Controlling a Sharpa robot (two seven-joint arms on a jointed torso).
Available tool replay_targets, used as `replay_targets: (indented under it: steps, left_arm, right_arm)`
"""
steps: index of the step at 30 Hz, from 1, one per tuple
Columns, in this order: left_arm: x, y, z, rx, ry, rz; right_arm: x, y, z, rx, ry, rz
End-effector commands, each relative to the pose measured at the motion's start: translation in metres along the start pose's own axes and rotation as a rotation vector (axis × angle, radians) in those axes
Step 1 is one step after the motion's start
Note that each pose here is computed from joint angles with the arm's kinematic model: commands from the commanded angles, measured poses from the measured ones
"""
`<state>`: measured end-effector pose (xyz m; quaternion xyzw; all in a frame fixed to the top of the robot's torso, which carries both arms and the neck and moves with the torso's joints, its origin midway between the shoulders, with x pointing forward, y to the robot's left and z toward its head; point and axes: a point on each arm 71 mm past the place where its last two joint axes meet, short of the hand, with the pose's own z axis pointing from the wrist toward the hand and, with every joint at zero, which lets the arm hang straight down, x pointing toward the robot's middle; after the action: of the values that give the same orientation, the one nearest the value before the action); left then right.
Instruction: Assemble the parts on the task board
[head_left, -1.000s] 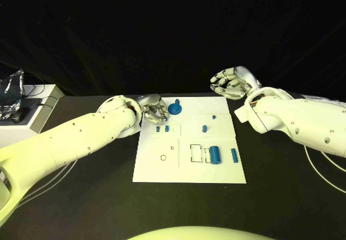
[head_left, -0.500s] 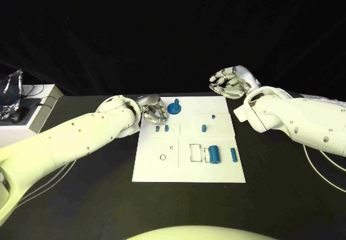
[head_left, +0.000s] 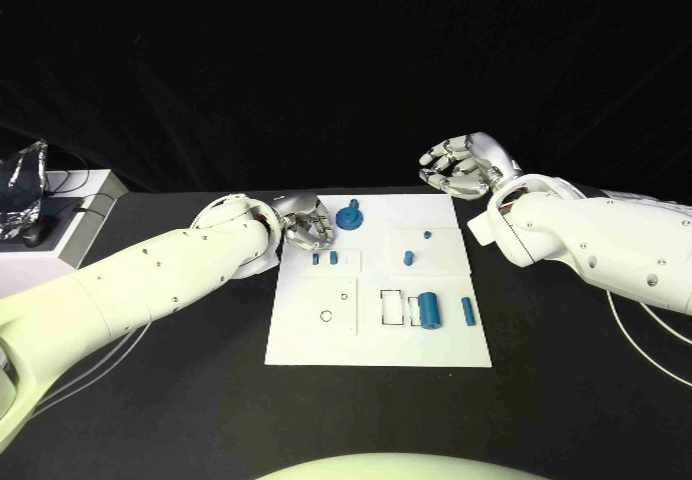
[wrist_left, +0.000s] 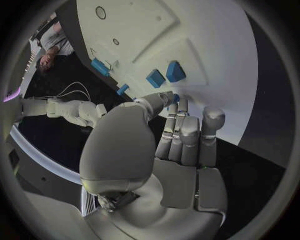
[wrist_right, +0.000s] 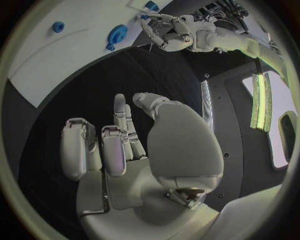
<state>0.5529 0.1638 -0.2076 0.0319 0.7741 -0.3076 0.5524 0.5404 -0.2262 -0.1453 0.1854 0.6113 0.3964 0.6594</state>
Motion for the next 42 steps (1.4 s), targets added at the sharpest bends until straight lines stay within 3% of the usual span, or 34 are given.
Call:
replay_targets:
  steps: [1,15,42]
  left_arm:
    - [0.0031,0.0013,-0.0002,-0.008,0.007,0.007]
    - [0.0010,0.0000,0.0003,-0.004,-0.029,-0.002]
    - [0.0007,0.0048,-0.0017,-0.035,-0.016,-0.014]
  right_arm:
    - [0.0014,0.0013,0.0002,-0.014,0.012,-0.003]
    - [0.0020,0.0013,0.0006,-0.014,0.013,-0.002]
    - [0.0013,0.0005,0.0004,-0.012,0.013,-0.003]
